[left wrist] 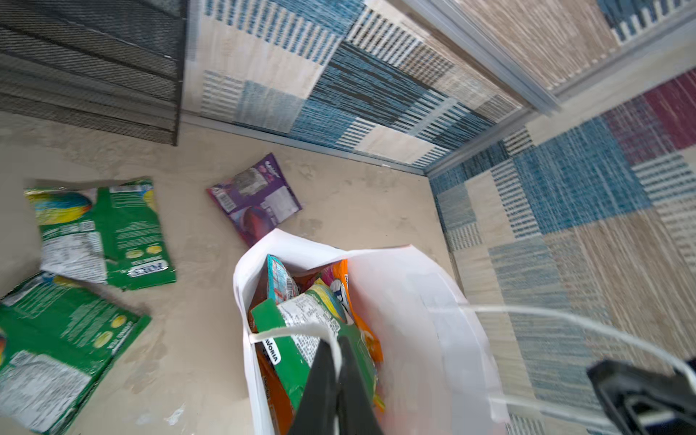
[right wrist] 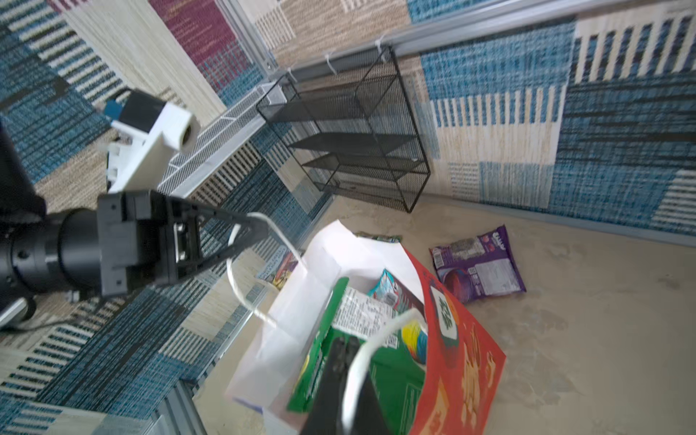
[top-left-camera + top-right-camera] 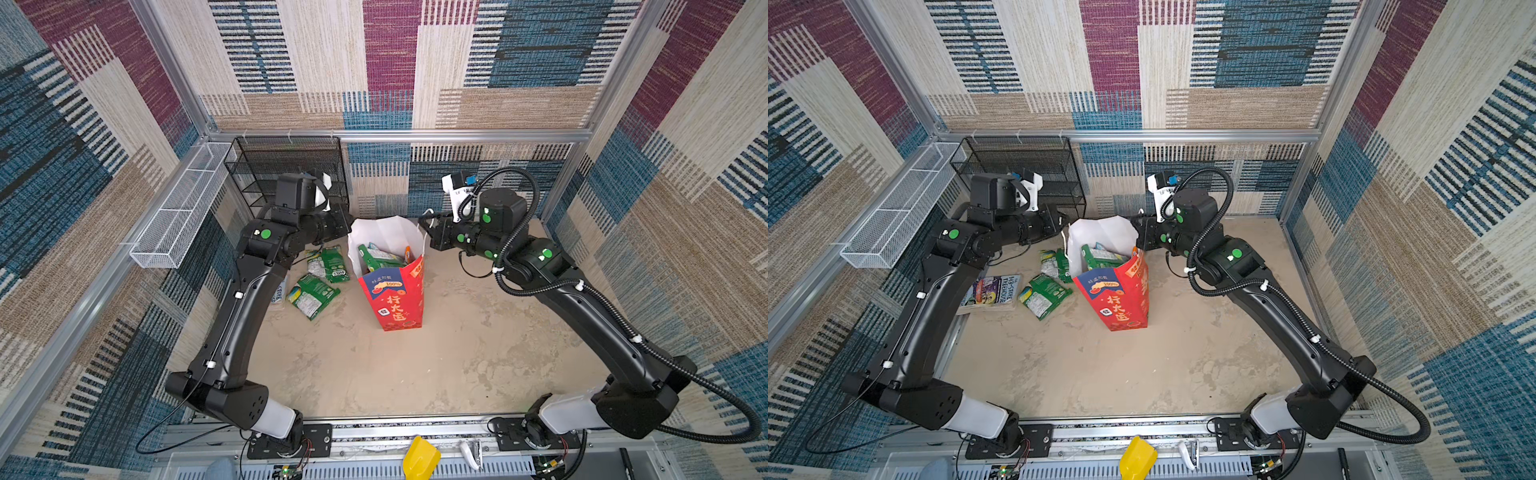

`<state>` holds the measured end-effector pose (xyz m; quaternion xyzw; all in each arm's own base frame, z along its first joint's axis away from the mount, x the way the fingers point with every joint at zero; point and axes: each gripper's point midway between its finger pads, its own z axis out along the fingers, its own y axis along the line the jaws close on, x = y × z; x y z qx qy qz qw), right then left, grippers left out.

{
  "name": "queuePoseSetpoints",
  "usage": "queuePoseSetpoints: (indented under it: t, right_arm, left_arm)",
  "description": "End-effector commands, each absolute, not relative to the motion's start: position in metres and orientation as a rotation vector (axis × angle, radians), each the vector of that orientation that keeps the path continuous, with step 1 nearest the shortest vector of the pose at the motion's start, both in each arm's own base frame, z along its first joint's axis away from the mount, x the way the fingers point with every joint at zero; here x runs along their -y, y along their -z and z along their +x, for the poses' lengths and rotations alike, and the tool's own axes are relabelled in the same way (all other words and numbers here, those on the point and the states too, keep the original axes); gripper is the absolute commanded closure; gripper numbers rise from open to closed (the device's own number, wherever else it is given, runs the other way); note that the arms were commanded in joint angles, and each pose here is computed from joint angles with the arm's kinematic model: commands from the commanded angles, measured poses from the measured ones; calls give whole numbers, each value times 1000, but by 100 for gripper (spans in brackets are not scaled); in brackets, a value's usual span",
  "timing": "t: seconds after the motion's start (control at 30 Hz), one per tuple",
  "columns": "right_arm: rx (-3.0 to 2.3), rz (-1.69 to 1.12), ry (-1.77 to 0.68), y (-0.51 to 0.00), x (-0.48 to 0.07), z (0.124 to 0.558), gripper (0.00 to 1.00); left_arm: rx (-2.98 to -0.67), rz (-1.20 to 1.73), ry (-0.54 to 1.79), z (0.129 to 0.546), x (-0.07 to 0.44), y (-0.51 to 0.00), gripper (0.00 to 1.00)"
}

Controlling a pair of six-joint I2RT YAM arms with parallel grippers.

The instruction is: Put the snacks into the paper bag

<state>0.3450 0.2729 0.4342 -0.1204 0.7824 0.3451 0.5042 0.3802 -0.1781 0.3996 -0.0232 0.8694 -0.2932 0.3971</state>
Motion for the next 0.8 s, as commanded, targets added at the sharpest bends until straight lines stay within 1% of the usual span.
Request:
queuePoseSetpoints:
  t: [0.0, 0.1, 0.17, 0.23, 0.27, 0.33, 0.4, 0.43, 0.47, 0.53, 0.67, 0.77]
  right_arm:
    - [-1853, -281, -874, -445, -268, 351, 100]
    - [-1803, -246, -851, -452, -251, 340, 100]
    - [-1823, -211, -805, -433, -238, 343, 100]
    - [-1897, -195, -816, -415, -228, 352, 100]
    - [-1897, -194, -834, -417, -226, 352, 100]
    - [-1852, -202, -855, -434, -223, 346, 100]
    - [-1815, -192, -833, -448, -214, 337, 100]
    - [-1811, -178, -815, -446, -208, 335, 100]
    - [-1814, -172, -809, -440, -205, 331, 100]
    - [-1846, -166, -801, -417, -200, 323, 100]
    - [-1910, -145, -775, -373, -191, 315, 100]
    - [-1939, -146, -768, -359, -187, 310, 100]
  left_arm:
    - [-2218, -55, 711, 396, 184, -394, 100]
    - [-2226, -19, 783, 392, 199, -400, 100]
    - [-2183, 10, 776, 393, 214, -398, 100]
    - [-2222, 19, 849, 403, 232, -384, 100]
    - [-2266, 26, 861, 406, 237, -379, 100]
    - [-2312, 71, 914, 404, 250, -386, 100]
    - [-2297, 70, 948, 397, 254, -394, 100]
    - [-2288, 77, 947, 392, 258, -395, 100]
    - [-2271, 87, 946, 387, 259, -397, 100]
    - [-2263, 92, 934, 382, 262, -387, 100]
    - [-2327, 47, 921, 383, 262, -343, 100]
    - [-2374, 37, 965, 377, 267, -324, 100]
